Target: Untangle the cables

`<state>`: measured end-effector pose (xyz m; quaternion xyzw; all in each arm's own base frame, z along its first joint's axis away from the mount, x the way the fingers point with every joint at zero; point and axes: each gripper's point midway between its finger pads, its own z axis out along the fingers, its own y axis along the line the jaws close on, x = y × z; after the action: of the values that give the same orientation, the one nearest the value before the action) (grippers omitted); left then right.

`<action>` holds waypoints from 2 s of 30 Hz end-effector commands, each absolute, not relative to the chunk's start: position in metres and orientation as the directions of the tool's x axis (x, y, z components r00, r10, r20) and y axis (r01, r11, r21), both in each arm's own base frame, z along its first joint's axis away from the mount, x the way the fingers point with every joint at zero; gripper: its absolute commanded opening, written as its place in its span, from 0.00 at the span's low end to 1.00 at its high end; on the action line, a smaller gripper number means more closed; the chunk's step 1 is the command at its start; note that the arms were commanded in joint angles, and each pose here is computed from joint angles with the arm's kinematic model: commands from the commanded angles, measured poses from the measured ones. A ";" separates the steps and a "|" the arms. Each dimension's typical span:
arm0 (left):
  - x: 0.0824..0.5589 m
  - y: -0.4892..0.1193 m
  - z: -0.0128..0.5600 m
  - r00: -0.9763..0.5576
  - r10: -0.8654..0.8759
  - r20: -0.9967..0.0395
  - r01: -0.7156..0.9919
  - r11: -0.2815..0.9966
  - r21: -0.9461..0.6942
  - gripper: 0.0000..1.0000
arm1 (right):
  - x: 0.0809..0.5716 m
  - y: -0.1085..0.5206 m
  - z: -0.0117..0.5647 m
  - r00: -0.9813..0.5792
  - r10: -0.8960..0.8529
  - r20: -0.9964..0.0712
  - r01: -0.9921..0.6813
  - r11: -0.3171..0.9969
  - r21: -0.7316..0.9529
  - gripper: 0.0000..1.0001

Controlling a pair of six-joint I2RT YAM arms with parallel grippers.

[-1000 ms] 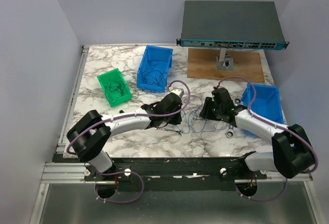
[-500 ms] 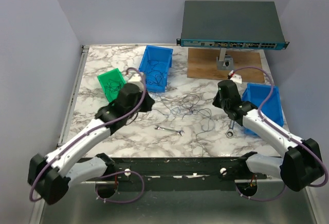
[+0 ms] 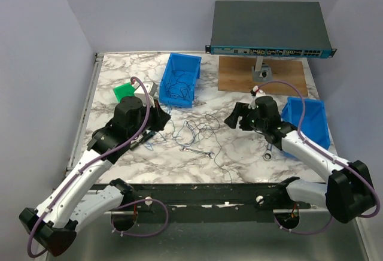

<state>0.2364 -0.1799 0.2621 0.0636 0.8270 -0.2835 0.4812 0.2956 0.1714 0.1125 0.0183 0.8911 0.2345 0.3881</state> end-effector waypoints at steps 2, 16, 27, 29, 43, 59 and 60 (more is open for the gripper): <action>0.227 -0.182 0.270 -0.540 -0.112 -0.834 0.432 0.813 -0.389 0.00 | 0.279 0.221 0.131 -0.695 0.081 -0.714 -0.415 0.766 0.491 0.80; 0.221 -0.182 0.300 -0.521 -0.096 -0.848 0.468 0.799 -0.378 0.00 | 0.296 0.294 0.077 -0.709 -0.078 -0.701 -0.426 0.840 0.337 0.81; 0.230 -0.128 0.333 -0.452 -0.070 -0.889 0.300 0.927 -0.225 0.00 | 0.331 0.240 0.045 -0.690 0.081 -0.719 -0.049 0.986 0.158 0.01; 0.232 -0.103 0.338 -0.425 -0.093 -0.901 0.200 0.960 -0.193 0.00 | 0.332 0.203 0.043 -0.687 0.136 -0.714 0.069 0.990 0.123 0.01; 0.230 -0.079 0.345 -0.347 -0.181 -0.920 0.141 0.960 -0.242 0.00 | 0.315 0.101 0.083 -0.562 0.366 -0.741 0.252 0.930 0.268 0.01; 0.210 -0.147 0.383 -0.390 -0.157 -0.907 0.497 0.794 -0.351 0.00 | 0.278 0.206 0.158 -0.626 0.129 -0.769 -0.438 0.757 0.484 1.00; 0.208 -0.155 0.384 -0.403 -0.153 -0.902 0.530 0.765 -0.366 0.00 | 0.273 0.215 0.173 -0.599 0.131 -0.790 -0.502 0.708 0.498 1.00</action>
<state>0.2241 -0.1125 0.3626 0.0390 0.8034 -0.2172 0.5530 0.2943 0.1626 0.1168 0.0140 0.8824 0.2218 0.4147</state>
